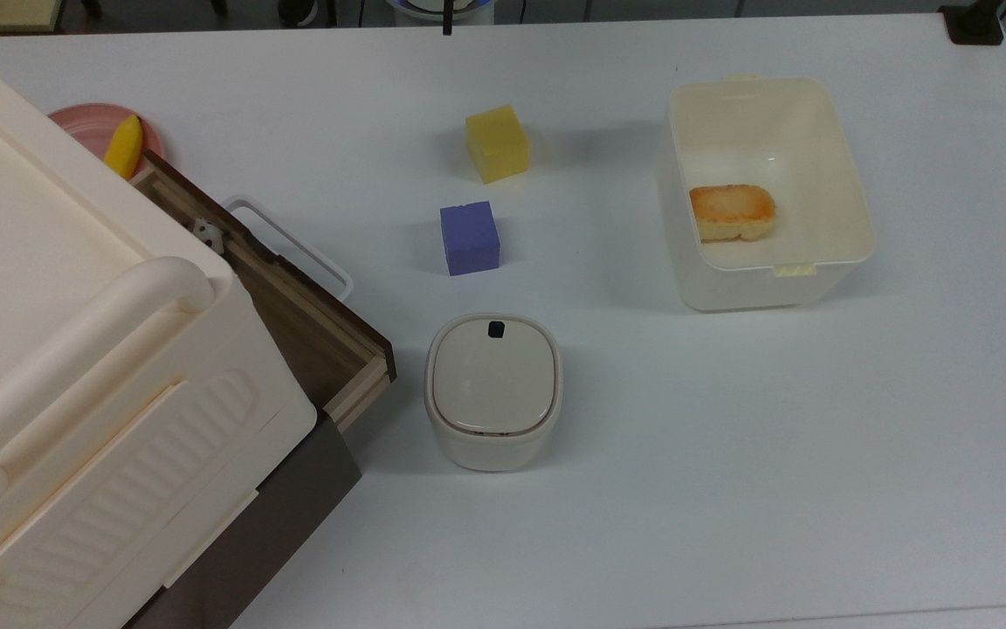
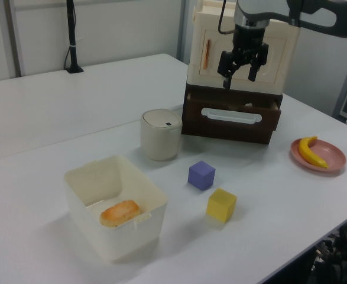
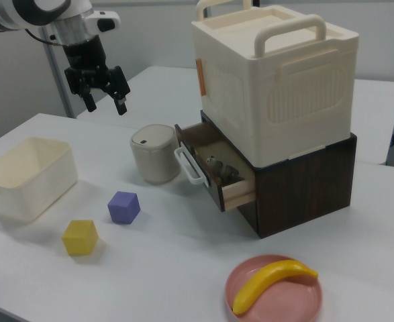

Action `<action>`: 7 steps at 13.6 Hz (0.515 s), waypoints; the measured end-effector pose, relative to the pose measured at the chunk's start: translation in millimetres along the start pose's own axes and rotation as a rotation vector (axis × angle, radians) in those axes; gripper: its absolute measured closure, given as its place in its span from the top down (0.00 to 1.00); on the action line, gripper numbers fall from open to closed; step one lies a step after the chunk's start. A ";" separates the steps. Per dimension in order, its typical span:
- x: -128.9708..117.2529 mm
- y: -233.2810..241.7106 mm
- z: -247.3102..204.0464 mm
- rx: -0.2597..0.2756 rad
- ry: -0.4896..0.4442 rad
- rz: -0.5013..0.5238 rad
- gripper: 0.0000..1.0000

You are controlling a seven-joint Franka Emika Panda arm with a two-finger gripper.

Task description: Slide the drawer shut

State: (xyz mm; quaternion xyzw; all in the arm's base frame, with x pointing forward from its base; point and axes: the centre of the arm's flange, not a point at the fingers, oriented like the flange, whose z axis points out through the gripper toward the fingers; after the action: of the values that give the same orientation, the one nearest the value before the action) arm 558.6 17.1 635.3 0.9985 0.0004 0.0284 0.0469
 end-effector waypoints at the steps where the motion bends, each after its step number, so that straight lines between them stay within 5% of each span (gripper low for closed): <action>1: 0.0 -0.3 0.0 0.000 0.000 -0.001 1.00; 4: 0.0 -0.9 -0.1 0.000 0.000 0.024 1.00; 7: 0.1 -1.6 -0.3 0.000 0.001 0.162 1.00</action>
State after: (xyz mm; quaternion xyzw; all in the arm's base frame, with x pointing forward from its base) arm 558.7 18.7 635.4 0.9952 -0.0803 0.0328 0.0443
